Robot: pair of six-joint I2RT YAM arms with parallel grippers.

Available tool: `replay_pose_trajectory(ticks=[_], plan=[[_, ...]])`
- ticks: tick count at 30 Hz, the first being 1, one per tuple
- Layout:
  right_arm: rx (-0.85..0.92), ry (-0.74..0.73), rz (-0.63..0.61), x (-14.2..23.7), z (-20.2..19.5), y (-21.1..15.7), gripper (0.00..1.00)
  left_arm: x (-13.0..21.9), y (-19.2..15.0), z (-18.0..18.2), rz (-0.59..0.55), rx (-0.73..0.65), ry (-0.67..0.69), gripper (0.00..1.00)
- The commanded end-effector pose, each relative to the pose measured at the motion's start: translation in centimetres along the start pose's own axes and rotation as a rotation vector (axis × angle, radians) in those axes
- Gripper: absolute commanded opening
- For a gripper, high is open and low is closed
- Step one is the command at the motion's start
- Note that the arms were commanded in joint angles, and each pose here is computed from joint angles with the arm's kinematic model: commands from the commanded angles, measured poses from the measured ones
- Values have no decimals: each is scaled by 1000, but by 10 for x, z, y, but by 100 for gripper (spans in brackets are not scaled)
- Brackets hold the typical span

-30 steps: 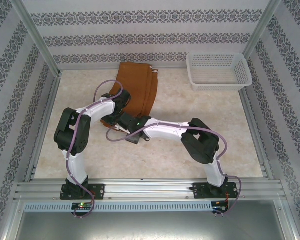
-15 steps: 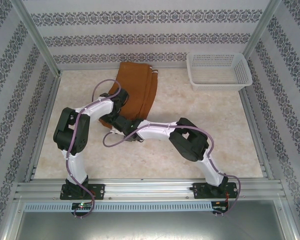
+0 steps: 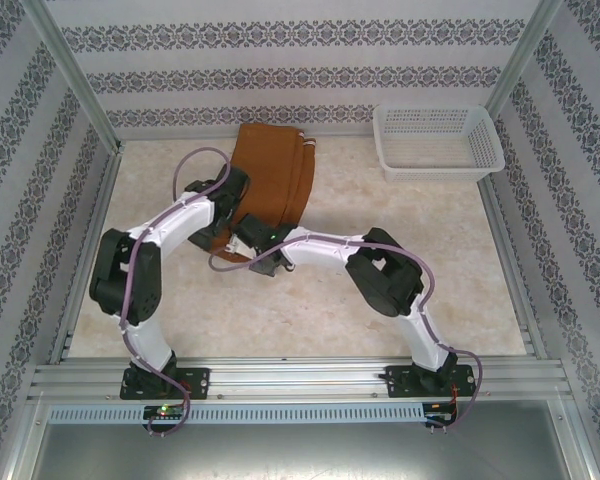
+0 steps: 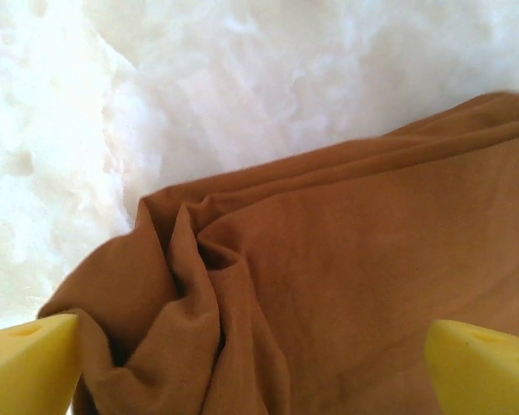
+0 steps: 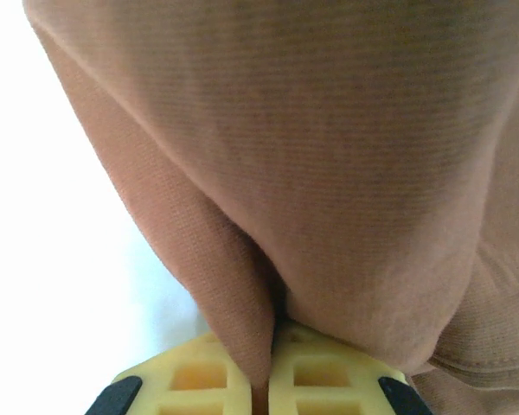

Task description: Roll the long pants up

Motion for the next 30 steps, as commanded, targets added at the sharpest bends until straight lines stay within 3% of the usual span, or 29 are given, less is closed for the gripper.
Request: replay_pose_trajectory(ticks=[1,8,21,30], plan=[[-162,154,64,10,-2,-24,0,27,29,0,-48,22,-29,100],[-332,380,26,35,-16,-15,0,42,29,7,-8,46,-79,100],[-525,643,-26,49,-35,5,0,43,-29,15,79,-8,-123,100],[-560,707,-65,62,-35,13,0,26,-36,12,51,-8,-107,100]])
Point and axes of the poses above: each hand's point on the last joint's axis, 136 mm out from that joint toward the fingers, its own x axis back along the fingers, its own z axis along the line the jaws close on, y = z × x, the point moved 4 cm from there along x, back along the fingers, and after that the axes turned 6 degrees about x, right-handed, at the moved point
